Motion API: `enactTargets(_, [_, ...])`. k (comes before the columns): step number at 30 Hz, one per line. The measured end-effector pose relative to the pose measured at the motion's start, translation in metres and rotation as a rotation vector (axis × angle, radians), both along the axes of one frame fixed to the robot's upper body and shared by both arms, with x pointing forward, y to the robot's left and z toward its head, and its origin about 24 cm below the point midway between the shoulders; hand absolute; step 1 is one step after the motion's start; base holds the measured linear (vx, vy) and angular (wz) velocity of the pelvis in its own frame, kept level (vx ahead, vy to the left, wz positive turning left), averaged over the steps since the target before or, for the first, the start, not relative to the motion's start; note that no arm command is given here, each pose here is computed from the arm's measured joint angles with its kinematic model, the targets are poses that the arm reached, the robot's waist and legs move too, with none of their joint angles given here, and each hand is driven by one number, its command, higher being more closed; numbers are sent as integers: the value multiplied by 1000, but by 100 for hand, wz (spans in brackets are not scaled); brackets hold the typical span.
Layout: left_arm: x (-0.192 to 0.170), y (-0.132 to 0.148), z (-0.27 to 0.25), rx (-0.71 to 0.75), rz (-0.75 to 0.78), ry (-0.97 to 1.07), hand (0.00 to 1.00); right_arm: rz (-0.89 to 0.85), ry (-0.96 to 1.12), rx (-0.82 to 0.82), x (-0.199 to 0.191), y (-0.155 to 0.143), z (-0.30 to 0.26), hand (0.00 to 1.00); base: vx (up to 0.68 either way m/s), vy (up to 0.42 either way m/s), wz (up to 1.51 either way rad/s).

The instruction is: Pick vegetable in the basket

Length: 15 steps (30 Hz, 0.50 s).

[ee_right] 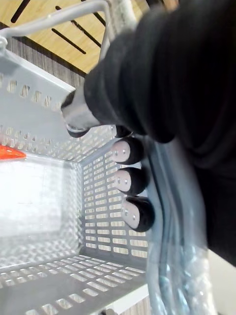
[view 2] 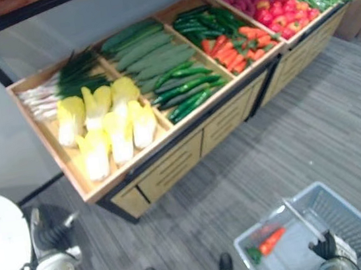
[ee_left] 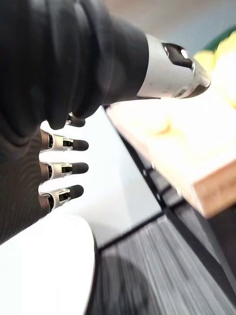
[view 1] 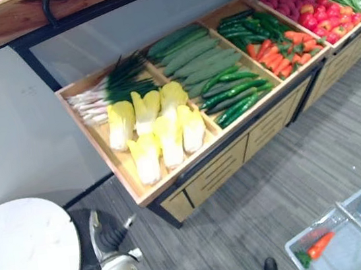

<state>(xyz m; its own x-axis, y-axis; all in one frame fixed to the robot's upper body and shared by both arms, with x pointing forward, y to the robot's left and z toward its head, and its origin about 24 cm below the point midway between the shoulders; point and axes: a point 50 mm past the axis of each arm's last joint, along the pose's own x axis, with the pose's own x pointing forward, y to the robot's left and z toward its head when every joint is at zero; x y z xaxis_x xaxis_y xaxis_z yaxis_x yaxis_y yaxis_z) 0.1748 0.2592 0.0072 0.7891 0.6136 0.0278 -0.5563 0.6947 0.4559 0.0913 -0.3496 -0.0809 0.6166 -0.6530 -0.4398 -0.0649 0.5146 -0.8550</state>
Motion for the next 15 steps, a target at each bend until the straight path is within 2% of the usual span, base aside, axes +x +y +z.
enactTargets(3, [3,-7,21,84,-49,-66,0,-5,19,11,-5,1,-3,100,33,-5,-10])
enactTargets(8, [2,-20,35,92,-81,-127,0,-6,21,29,-6,4,-5,100,20,-7,-10])
enactTargets(15, [16,-7,20,93,-38,-56,0,73,43,82,8,21,-12,100,31,-7,-5])
